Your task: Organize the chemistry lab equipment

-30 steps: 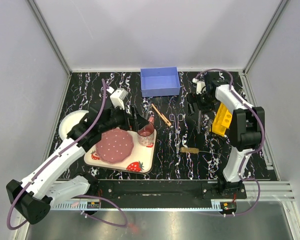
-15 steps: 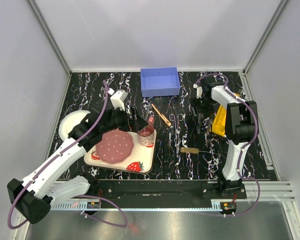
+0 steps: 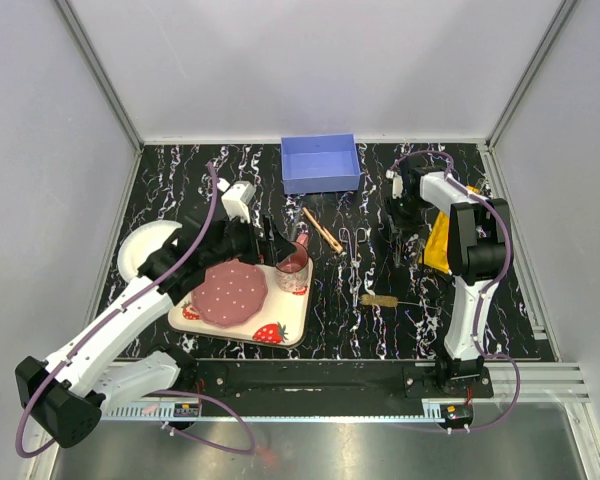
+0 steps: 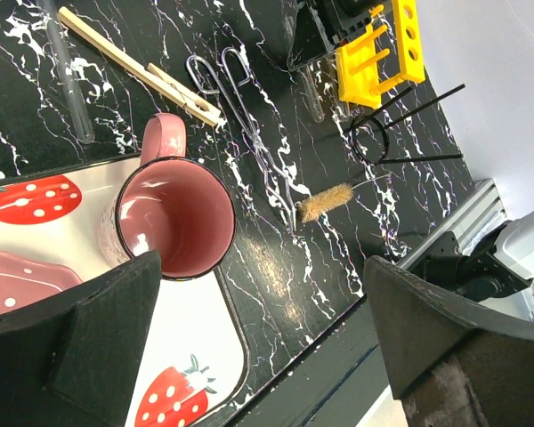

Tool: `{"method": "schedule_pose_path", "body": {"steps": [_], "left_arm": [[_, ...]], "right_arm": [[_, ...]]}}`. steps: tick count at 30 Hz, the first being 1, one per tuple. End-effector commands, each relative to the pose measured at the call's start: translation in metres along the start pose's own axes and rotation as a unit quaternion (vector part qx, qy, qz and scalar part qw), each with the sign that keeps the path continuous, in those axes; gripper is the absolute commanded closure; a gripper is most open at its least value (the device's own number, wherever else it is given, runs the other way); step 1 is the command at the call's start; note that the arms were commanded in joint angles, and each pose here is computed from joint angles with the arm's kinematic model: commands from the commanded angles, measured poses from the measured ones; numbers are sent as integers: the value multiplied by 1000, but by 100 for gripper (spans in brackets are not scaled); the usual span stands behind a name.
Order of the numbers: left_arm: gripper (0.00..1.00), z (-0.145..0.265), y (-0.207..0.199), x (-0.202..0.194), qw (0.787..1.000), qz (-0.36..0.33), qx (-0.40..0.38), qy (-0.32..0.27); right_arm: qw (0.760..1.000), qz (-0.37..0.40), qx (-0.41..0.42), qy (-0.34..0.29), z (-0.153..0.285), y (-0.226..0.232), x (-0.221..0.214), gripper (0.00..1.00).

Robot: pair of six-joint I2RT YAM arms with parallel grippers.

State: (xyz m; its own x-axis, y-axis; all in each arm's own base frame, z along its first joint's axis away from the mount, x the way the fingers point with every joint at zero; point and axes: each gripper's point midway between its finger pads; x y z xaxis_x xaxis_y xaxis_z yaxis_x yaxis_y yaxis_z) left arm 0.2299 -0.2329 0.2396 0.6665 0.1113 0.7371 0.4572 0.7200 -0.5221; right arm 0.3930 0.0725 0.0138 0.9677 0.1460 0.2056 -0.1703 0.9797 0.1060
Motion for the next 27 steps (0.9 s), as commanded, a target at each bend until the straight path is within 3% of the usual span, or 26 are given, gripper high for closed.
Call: {"method": "schedule_pose_path", "body": {"steps": [1,11,15,27], "left_arm": [[1,0,-8,10,999,3,-20,-26],[1,-9,-26,4,996,36,-82,-16],[1,-15,-38,6,992,47,-115,-11],[1,-39,-63,12,979,86,-185,3]], "right_arm": [[1000,-6,-15,-8,-6,-4,10,57],[1000,-17,16,-7,-10,6,9,71],[997,-25,64,-18,-2,24,13,75],[974,-43,194,-109,69,59,34,78]]}}
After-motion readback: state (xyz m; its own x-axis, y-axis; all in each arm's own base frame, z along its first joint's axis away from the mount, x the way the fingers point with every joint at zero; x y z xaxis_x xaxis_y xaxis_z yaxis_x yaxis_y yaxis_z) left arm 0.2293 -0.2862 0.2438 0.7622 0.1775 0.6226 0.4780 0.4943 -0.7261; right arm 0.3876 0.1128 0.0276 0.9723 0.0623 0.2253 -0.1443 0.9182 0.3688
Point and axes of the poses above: each gripper's point midway between its finger pads, its own z axis back along the fingers, its own y axis along the line the jaws close on, x = y × z, and after that the axes turned 1 degree about -z, right-handed
